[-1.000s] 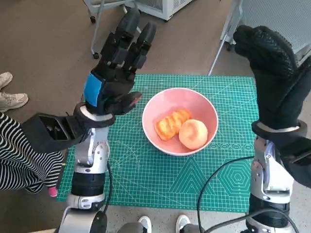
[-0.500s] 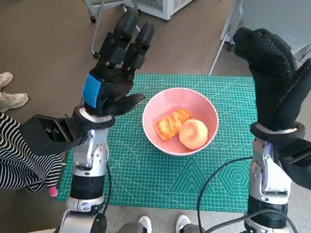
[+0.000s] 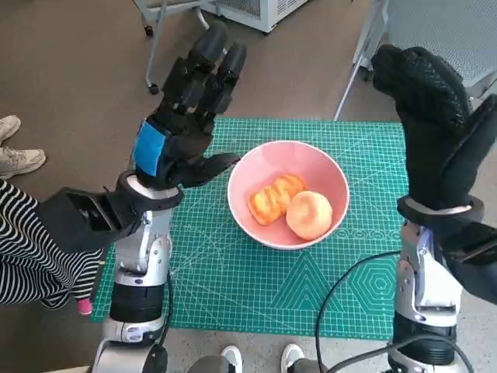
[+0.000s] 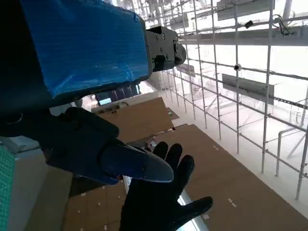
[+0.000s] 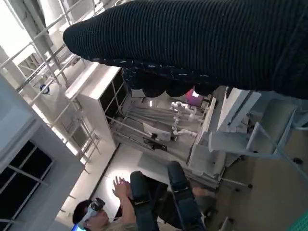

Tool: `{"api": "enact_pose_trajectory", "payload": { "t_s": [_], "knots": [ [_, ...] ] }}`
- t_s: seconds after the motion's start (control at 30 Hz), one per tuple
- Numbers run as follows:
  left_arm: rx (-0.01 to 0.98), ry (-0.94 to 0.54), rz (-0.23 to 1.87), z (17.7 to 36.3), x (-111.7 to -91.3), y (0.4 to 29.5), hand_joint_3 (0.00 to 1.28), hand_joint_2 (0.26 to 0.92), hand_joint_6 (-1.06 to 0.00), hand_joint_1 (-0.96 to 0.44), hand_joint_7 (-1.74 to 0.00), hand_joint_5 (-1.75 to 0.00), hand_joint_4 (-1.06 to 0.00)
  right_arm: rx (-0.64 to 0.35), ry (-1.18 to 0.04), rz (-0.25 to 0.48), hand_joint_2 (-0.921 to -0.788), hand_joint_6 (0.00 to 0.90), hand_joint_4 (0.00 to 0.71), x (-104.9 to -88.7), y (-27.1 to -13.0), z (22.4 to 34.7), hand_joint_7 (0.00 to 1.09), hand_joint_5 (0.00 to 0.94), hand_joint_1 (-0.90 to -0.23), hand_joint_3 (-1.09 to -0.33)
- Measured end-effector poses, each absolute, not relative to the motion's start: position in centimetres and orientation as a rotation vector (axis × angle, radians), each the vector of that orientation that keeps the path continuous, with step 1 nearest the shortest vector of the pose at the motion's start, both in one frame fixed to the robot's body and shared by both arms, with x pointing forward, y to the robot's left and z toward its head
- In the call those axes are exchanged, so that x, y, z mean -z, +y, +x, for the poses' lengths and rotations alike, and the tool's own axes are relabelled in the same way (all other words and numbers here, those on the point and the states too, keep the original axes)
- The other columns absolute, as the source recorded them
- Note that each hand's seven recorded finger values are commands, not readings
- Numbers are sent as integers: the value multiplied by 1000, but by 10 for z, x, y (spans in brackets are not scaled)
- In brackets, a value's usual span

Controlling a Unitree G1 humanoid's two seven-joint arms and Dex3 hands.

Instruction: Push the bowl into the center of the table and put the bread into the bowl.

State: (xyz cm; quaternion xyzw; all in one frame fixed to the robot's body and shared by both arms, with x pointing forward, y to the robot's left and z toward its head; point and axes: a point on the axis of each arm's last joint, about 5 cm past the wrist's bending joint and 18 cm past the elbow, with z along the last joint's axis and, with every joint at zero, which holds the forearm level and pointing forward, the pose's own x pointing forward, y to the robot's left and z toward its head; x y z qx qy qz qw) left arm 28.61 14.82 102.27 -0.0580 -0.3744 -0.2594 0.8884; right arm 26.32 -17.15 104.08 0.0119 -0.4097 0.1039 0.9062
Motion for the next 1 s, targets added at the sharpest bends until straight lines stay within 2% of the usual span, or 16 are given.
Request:
{"api": "enact_pose_trajectory", "payload": {
  "t_s": [1.0],
  "knots": [
    [517, -795, -59, 285, -1024, 154, 128, 921, 1, -542, -253, 0, -33, -229, -826, 31, -921, 92, 209, -1032, -169, 269, 566, 2, -665, -673]
  ]
}}
